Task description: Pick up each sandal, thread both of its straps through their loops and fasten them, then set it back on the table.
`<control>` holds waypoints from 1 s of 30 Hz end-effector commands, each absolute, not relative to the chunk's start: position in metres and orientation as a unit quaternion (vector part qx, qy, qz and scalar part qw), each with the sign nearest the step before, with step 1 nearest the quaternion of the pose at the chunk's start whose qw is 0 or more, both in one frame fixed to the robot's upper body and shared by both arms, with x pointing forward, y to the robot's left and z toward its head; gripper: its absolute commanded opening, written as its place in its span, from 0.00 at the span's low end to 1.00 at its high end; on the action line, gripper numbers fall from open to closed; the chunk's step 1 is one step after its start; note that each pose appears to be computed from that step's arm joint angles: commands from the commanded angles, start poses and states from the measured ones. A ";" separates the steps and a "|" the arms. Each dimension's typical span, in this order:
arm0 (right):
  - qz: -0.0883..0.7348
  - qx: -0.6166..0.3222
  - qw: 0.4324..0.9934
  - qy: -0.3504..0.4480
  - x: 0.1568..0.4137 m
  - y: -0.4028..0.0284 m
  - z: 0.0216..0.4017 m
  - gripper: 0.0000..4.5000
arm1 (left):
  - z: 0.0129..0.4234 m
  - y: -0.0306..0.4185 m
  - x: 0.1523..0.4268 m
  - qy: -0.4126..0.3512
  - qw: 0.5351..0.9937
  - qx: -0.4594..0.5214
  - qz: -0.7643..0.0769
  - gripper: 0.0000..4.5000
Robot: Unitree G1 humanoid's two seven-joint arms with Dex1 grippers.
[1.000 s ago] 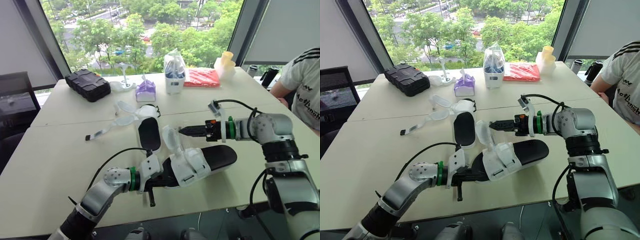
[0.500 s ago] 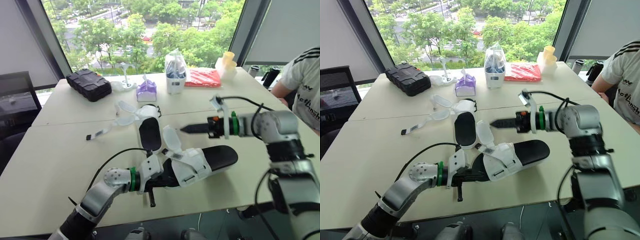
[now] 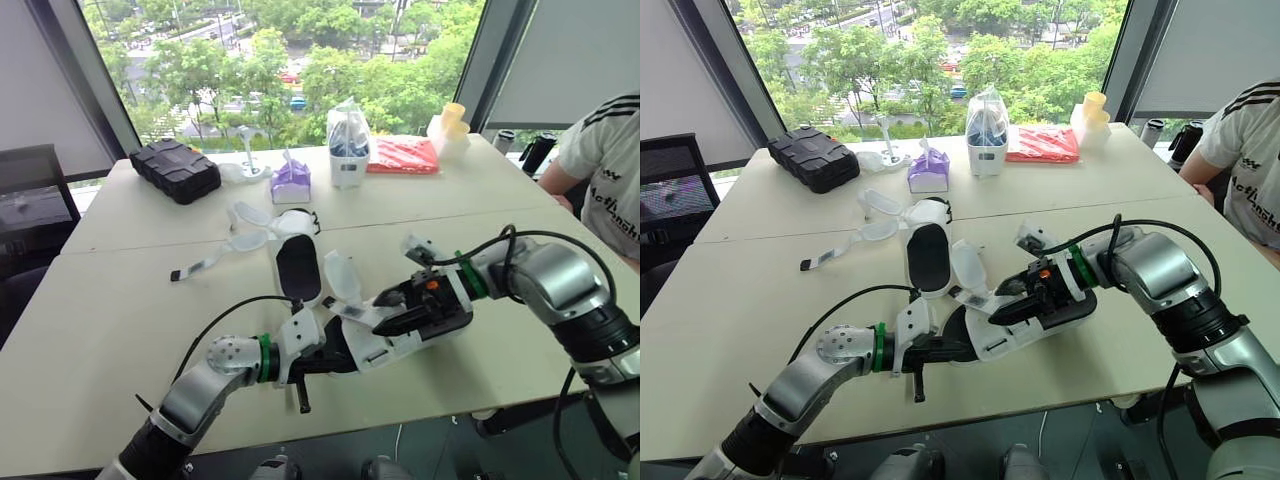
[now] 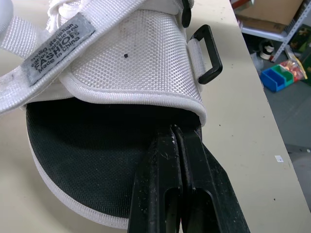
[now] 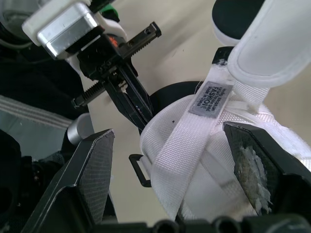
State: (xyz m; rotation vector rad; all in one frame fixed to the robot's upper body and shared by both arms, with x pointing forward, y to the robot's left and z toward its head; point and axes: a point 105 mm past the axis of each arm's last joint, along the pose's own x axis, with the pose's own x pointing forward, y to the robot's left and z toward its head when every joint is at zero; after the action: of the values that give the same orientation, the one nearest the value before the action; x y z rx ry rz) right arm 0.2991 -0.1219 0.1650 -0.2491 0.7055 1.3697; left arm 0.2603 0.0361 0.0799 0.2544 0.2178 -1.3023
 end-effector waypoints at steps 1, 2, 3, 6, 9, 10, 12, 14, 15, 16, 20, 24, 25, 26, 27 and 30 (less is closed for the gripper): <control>0.620 -0.139 0.704 0.317 0.305 -0.119 0.164 0.85 | 0.071 0.038 0.258 0.120 0.782 0.119 -0.600 0.00; 0.620 -0.147 0.701 0.320 0.307 -0.118 0.161 0.85 | 0.071 0.037 0.258 0.120 0.782 0.119 -0.599 0.00; 0.621 -0.156 0.697 0.324 0.308 -0.116 0.159 0.85 | 0.071 0.037 0.258 0.120 0.783 0.119 -0.598 0.00; 0.631 -0.175 0.678 0.336 0.309 -0.112 0.155 0.85 | 0.071 0.037 0.258 0.119 0.786 0.117 -0.595 0.00; 0.641 -0.194 0.656 0.347 0.307 -0.110 0.150 0.85 | 0.071 0.037 0.259 0.119 0.788 0.115 -0.593 0.00; 0.644 -0.201 0.649 0.351 0.307 -0.109 0.148 0.85 | 0.071 0.036 0.259 0.119 0.789 0.114 -0.592 0.00; 0.648 -0.209 0.641 0.355 0.307 -0.108 0.145 0.85 | 0.071 0.036 0.259 0.119 0.789 0.114 -0.591 0.00; 0.649 -0.221 0.633 0.360 0.308 -0.109 0.141 0.85 | 0.071 0.036 0.259 0.118 0.790 0.114 -0.591 0.00; 0.650 -0.226 0.629 0.362 0.309 -0.109 0.139 0.85 | 0.071 0.036 0.260 0.118 0.790 0.114 -0.591 0.00; 0.651 -0.231 0.625 0.364 0.310 -0.109 0.138 0.85 | 0.072 0.036 0.260 0.118 0.790 0.114 -0.590 0.00; 0.656 -0.246 0.616 0.359 0.313 -0.105 0.135 0.85 | 0.072 0.037 0.260 0.117 0.791 0.115 -0.589 0.00; 0.662 -0.250 0.614 0.350 0.316 -0.100 0.136 0.74 | 0.072 0.039 0.261 0.117 0.794 0.116 -0.586 0.00; 0.664 -0.249 0.613 0.349 0.316 -0.100 0.137 0.67 | 0.072 0.039 0.261 0.117 0.794 0.116 -0.585 0.00; 0.664 -0.248 0.613 0.348 0.316 -0.099 0.137 0.57 | 0.072 0.040 0.261 0.117 0.794 0.116 -0.584 0.00; 0.665 -0.247 0.614 0.346 0.317 -0.099 0.138 0.46 | 0.072 0.040 0.261 0.118 0.795 0.116 -0.584 0.00; 0.663 -0.245 0.618 0.343 0.319 -0.099 0.141 0.14 | 0.072 0.041 0.261 0.118 0.795 0.117 -0.584 0.00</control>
State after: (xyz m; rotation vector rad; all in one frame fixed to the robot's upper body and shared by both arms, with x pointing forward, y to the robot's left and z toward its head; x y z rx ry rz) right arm 0.3149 -0.0963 0.1372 -0.5556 0.7919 1.5508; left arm 0.2604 0.0345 0.0788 0.2344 0.2199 -1.2779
